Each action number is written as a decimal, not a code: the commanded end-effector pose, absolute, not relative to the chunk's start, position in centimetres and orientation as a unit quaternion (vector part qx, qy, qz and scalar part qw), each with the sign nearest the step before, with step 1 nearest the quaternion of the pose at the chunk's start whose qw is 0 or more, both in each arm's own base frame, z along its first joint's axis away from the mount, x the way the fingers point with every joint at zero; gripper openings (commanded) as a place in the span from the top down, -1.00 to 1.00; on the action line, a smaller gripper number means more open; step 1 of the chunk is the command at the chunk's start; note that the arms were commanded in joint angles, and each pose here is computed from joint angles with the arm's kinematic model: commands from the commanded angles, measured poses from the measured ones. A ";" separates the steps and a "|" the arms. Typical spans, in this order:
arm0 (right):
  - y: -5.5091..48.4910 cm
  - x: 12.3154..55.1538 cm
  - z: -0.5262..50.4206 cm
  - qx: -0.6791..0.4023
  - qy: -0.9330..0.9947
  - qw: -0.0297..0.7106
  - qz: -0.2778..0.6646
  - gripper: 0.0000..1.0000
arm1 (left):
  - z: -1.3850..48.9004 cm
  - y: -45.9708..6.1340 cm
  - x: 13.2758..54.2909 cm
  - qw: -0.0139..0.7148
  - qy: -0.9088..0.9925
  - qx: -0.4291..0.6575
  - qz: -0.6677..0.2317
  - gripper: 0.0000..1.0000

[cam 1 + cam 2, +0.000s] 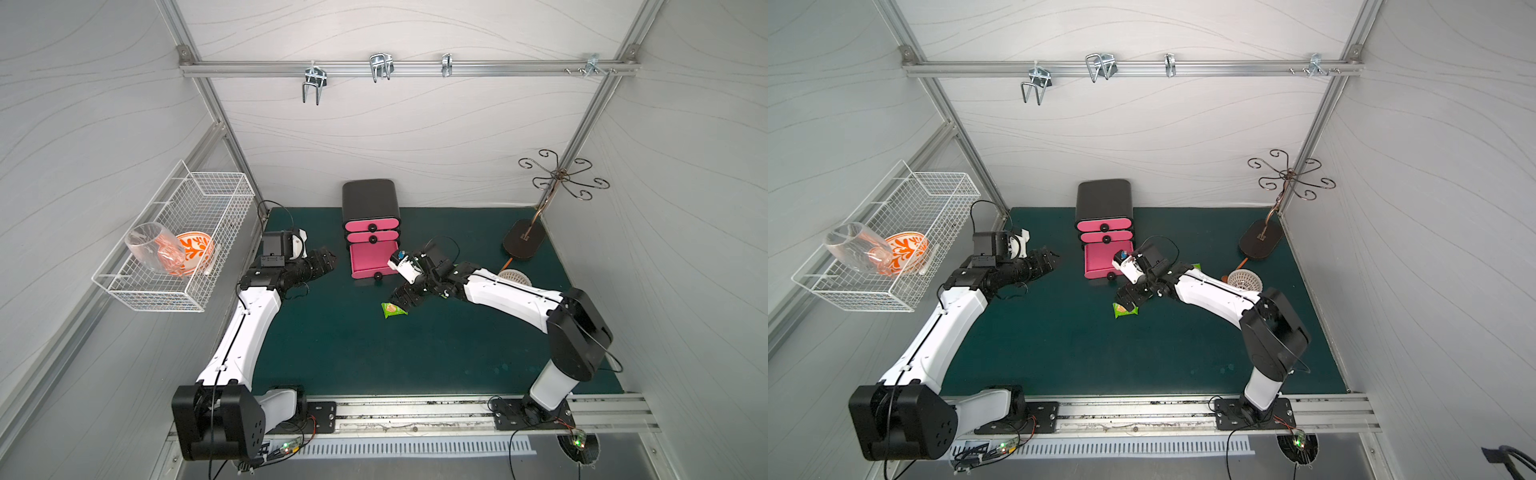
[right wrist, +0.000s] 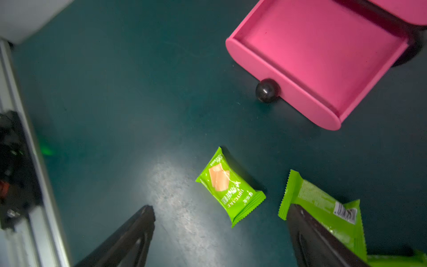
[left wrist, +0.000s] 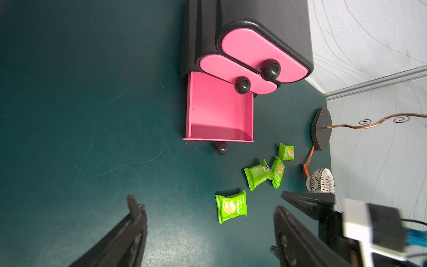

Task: Place the cookies into the drawer by color
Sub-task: Open the drawer in the storage box, then pick up the cookie at the center of the board, then place the cookie in the drawer, then pick up the cookie at the center of the board, then place the cookie in the drawer.

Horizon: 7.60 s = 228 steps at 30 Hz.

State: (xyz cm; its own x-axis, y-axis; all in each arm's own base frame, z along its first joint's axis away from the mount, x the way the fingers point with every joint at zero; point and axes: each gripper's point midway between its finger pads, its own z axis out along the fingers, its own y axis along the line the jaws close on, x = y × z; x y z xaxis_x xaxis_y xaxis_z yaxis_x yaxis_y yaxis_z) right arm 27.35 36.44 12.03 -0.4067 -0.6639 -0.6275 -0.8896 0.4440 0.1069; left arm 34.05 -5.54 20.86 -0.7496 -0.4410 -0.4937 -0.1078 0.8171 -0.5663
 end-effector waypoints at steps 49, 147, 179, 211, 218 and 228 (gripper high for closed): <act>39.0 34.2 17.8 -0.308 0.852 0.383 0.180 0.27 | 21.7 -5.1 34.8 0.342 0.892 -0.149 -0.256 -0.75; 26.2 31.5 1.3 0.144 0.979 0.142 -0.027 0.11 | 21.5 -5.0 34.7 0.343 0.891 -0.153 -0.254 -0.78; 43.6 40.5 12.8 -0.234 0.902 0.298 0.208 0.33 | 21.5 -5.0 34.7 0.343 0.891 -0.154 -0.253 -0.78; 40.6 37.3 18.0 -0.205 0.897 0.324 0.223 -0.27 | 21.3 -5.1 34.7 0.343 0.892 -0.152 -0.254 -0.78; 30.1 31.8 20.4 -0.164 0.898 0.329 0.241 -0.29 | 21.5 -9.1 34.0 0.354 0.909 -0.069 -0.209 -0.75; 14.3 22.0 21.2 -0.053 0.911 0.352 0.207 -0.35 | 19.2 -29.9 31.3 0.321 0.916 0.130 -0.201 -0.72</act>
State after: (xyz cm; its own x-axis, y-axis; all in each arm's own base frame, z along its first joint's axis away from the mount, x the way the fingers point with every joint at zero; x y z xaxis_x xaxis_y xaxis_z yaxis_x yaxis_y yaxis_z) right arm 24.70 16.87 22.60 -0.7028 0.0258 -0.7109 -0.3098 0.8885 0.3385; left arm 29.96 -26.21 18.45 -0.8125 0.0932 -0.5754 0.3384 0.8792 -0.3355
